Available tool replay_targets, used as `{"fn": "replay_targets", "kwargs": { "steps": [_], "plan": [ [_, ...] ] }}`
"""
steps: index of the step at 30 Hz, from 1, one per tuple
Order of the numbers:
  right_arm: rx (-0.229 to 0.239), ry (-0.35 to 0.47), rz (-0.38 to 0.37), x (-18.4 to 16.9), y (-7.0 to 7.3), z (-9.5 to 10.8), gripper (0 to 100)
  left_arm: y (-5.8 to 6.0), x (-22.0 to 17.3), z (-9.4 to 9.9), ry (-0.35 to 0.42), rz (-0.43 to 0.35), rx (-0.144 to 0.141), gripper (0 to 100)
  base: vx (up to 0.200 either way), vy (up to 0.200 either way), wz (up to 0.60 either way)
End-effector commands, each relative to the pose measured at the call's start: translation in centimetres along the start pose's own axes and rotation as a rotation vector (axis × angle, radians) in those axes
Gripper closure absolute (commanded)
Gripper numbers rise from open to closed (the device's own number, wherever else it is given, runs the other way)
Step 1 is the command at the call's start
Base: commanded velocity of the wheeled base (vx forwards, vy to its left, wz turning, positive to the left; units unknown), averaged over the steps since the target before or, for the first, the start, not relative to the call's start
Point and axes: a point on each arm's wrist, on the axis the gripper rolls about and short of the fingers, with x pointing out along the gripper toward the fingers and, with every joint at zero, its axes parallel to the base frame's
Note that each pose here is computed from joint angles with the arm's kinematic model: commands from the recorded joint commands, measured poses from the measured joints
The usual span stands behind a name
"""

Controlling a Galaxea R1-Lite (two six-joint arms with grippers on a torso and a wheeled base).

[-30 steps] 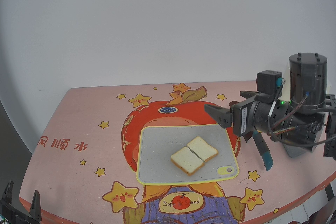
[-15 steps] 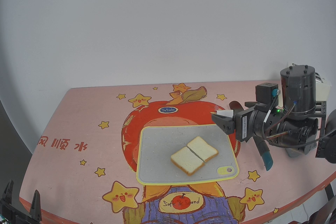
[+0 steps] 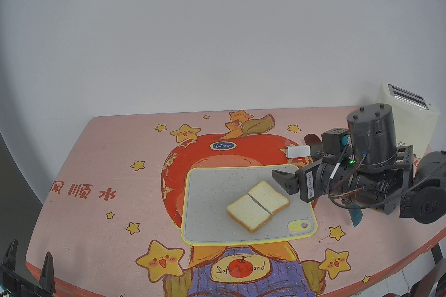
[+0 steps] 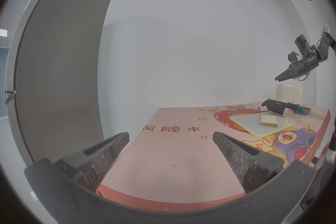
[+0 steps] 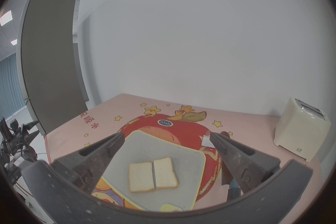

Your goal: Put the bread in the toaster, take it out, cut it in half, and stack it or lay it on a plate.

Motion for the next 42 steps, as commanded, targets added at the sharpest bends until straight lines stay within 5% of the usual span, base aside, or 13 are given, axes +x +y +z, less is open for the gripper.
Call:
{"fn": "replay_targets", "kwargs": {
  "steps": [1, 42],
  "plan": [
    [-0.007, 0.022, -0.002, 0.7, 0.2, -0.4, 0, 0.0, 0.1, -0.4, 0.017, 0.0, -0.001, 0, 0.0, 0.0, 0.0],
    [-0.012, 0.077, -0.051, 4.6, 0.1, -2.2, 0, 0.0, 0.1, -0.4, 0.017, 0.0, -0.001, 0, 0.0, 0.0, 0.0]
  ]
}}
